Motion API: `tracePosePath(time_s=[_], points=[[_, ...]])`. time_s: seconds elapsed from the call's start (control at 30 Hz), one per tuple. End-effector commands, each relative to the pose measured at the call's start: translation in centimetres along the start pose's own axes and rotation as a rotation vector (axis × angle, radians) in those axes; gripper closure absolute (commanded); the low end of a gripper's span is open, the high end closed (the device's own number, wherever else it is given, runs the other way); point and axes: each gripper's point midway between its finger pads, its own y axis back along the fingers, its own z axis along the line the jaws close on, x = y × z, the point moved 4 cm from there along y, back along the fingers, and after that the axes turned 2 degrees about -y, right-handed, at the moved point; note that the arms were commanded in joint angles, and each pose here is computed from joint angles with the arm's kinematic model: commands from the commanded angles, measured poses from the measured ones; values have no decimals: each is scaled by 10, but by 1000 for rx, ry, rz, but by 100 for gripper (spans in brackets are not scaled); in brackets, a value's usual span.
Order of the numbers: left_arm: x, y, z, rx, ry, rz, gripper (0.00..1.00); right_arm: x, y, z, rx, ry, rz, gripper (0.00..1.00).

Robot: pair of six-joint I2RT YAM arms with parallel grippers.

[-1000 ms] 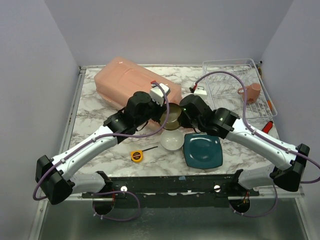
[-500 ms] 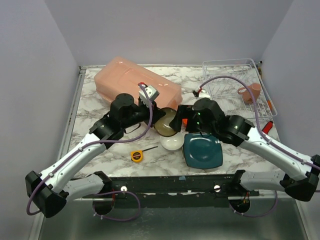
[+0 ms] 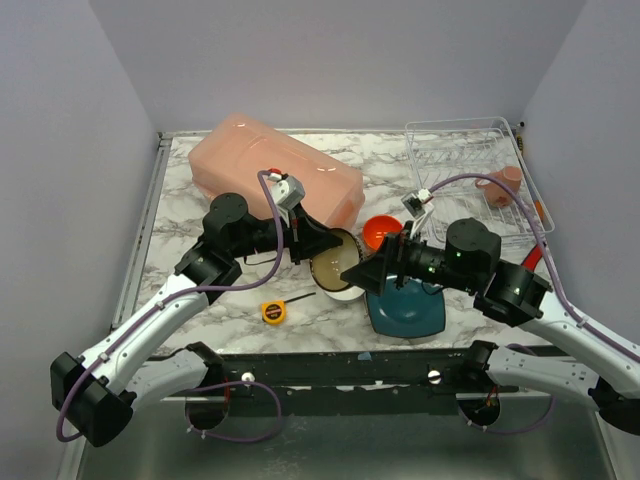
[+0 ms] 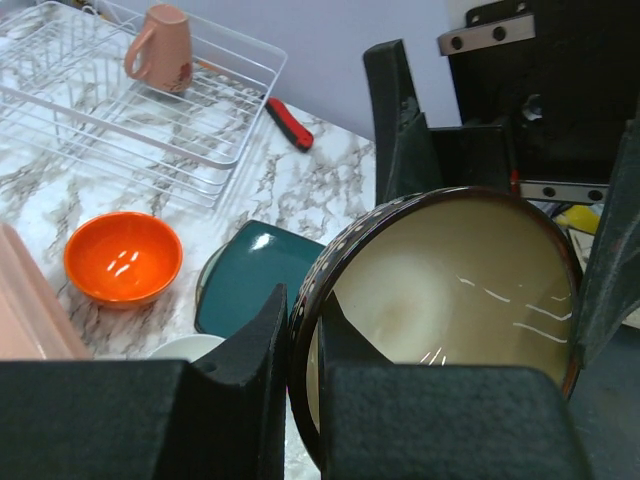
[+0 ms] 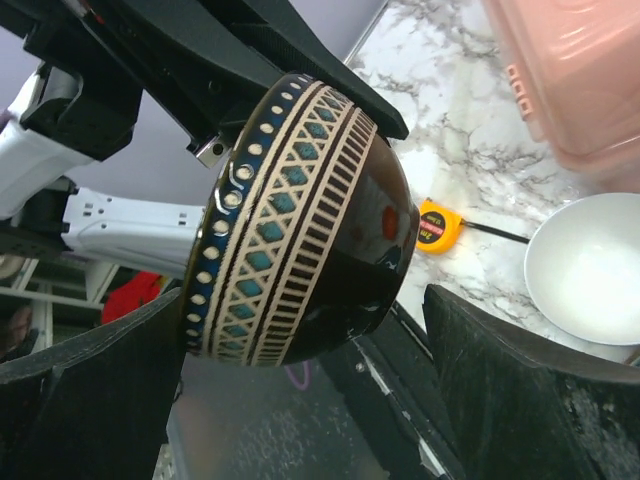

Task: Load the mixed dishes into the dish rack

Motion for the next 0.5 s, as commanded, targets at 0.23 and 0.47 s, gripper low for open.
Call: tracePosePath(time_s=[0.23,0.47], points=[[-24,4,-22,122,-65,-94,100,6,-2,12,-132,-8,-7,6],[-23,3,-15,70,-74,-95,100,4,2,12,-139,-37,-52,14]])
